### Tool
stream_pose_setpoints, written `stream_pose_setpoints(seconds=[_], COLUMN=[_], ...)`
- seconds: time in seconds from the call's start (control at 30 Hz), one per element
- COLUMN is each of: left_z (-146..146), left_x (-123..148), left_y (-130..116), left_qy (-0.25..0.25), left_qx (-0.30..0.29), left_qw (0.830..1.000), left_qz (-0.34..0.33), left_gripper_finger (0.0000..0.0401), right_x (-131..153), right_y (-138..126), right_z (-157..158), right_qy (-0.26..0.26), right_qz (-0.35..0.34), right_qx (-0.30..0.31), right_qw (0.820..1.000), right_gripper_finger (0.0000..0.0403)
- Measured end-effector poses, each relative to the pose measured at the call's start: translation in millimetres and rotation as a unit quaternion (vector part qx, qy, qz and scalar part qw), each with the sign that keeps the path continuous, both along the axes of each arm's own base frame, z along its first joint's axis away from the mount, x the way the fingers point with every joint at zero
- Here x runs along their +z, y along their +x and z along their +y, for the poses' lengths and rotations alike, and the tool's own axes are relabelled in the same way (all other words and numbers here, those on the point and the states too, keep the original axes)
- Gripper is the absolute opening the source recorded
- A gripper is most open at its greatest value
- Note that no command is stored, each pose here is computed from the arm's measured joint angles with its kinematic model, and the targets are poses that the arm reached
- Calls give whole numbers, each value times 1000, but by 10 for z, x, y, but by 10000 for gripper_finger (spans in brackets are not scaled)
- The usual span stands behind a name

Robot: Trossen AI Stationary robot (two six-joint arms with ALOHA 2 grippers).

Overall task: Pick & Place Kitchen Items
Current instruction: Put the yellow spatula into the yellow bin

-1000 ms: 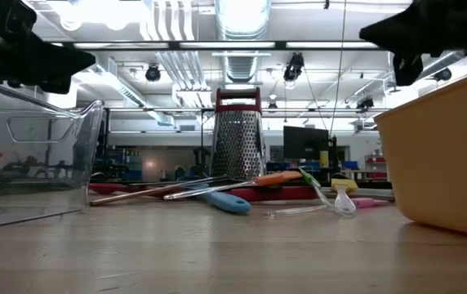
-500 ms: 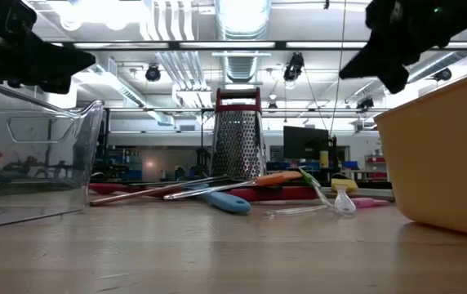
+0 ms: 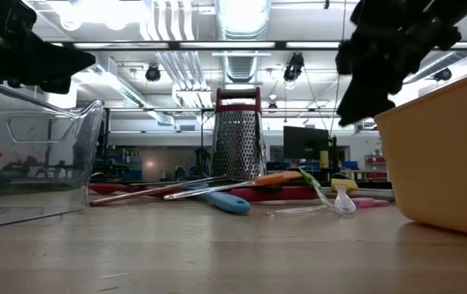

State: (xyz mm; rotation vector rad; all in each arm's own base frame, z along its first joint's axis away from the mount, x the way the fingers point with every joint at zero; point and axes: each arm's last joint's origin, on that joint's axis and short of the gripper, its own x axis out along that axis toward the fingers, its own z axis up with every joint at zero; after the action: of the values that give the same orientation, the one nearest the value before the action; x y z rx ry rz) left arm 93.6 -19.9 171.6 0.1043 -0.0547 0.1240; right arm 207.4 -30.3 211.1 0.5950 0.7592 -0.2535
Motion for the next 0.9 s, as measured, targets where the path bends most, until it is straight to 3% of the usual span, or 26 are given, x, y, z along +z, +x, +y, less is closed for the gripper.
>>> stream_pose_setpoints(seconds=[0.17, 0.3, 0.7, 0.9], left_z=[0, 0, 0, 0], left_x=[0, 0, 0, 0], left_y=[0, 0, 0, 0], left_qy=[0, 0, 0, 0], left_qx=[0, 0, 0, 0], left_qw=[1000, 1000, 1000, 1000], left_qz=[0, 0, 0, 0], left_gripper_finger=[42, 42, 42, 42], right_x=[-232, -380, -550, -663], right_y=[100, 168, 385, 460], right_z=[-89, -116, -190, -188], right_qy=[12, 44, 37, 58], right_qz=[57, 85, 124, 142], right_qx=[-14, 7, 40, 67], right_qw=[998, 995, 991, 986], right_gripper_finger=[192, 209, 203, 207])
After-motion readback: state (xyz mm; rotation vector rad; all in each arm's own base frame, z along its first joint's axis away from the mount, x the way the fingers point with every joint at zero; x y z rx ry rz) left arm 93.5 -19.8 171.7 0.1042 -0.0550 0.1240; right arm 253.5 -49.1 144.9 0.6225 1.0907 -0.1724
